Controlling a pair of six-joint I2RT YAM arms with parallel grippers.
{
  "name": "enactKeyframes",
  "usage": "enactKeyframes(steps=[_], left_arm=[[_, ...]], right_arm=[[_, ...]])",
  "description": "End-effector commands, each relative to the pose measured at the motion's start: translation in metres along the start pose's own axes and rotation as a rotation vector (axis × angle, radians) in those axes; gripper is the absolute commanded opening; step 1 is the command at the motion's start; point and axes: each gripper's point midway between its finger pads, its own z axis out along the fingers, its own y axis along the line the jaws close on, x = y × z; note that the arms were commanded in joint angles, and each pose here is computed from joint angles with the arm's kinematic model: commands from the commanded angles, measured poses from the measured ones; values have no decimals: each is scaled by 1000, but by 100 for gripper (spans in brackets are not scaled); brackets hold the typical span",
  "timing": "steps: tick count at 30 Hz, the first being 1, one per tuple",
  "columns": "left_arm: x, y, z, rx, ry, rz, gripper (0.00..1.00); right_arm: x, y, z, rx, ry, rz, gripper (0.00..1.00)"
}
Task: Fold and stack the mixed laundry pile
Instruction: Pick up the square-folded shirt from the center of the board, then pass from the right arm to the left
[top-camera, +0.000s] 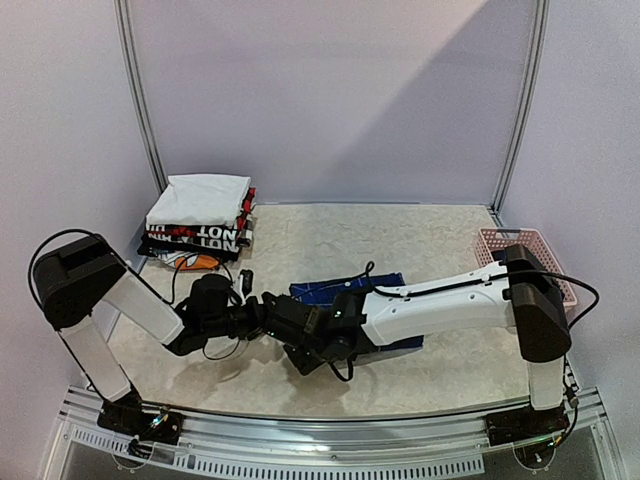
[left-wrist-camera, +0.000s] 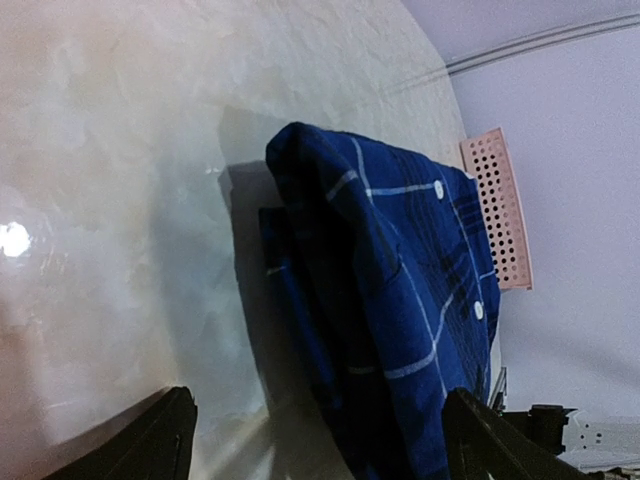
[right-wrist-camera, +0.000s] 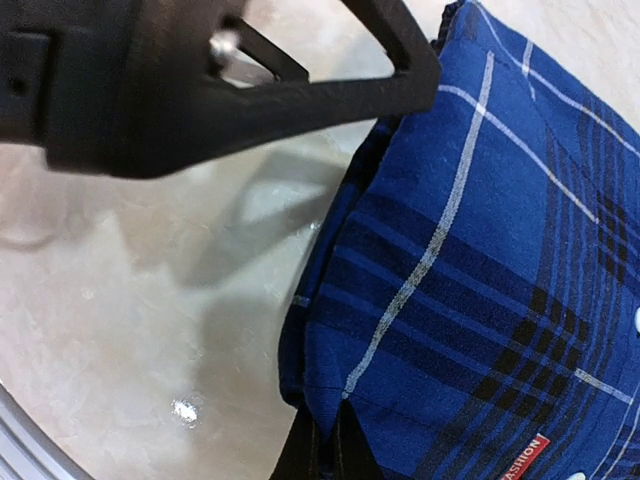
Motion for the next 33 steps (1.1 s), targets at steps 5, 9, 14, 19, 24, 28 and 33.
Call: enactKeyframes(steps=[5,9,14,19,24,28,33], left_arm=[[-3,-26,13,139,-5,-66,87],[-1,-24,21,147,5,-107,85],[0,-20,32,163,12,-167,80],[1,-19,44,191,17,-218,77],[2,-13,51,196,9,-256,70],[1,-10,52,187,1,-262,60],[0,-10,58,183,5,-257,40]], right_arm=[[-8,1,-13,-44,-23,9,0],[-11,2,-15,-56,-33,13,0],[-13,4,-18,-72,-45,20,0],[-11,6,-15,-81,-40,18,0],[-9,7,-14,-90,-39,23,0],[-8,7,-14,-94,-39,26,0],[-5,6,-14,-97,-37,30,0]])
